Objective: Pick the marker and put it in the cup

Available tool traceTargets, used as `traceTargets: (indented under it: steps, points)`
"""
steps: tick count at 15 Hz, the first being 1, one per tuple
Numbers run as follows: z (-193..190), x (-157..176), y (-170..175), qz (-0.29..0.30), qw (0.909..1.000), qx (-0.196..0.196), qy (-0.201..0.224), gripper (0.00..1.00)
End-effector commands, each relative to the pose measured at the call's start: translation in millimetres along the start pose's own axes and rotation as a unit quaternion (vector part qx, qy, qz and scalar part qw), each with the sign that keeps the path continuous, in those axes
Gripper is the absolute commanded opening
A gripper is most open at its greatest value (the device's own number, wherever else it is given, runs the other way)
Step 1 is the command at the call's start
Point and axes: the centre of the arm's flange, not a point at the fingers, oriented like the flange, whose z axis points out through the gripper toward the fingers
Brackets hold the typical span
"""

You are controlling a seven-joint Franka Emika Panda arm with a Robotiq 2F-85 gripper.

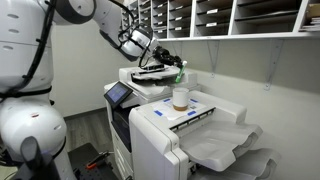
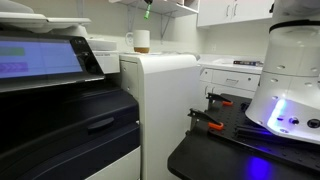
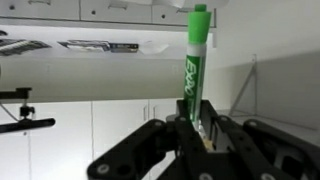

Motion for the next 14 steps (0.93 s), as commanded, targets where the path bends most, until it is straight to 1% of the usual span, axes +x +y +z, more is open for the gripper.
traceTargets:
  steps: [1,3,5,8,11,12,13,14]
  points:
    - [-7.5,-7.1,-27.7,-0.008,0.9992,0.013,0.036,0.05]
    - [-7.4,-20.4,-35.6,-0.007,0.9986,0.024,0.046,0.05]
    - [-5.2,-33.8,-39.0,-0.016,0.9982,0.025,0.051,0.05]
    - [-0.6,-56.1,-34.2,-0.039,0.9978,0.022,0.050,0.05]
    - [5.6,-73.3,-27.3,-0.054,0.9963,0.025,0.062,0.05]
    - [9.1,-79.0,-24.8,-0.053,0.9959,0.027,0.069,0.11]
    - [11.3,-83.2,-22.2,-0.055,0.9960,0.027,0.065,0.42]
    - [13.5,-87.7,-18.7,-0.060,0.9961,0.032,0.055,0.38]
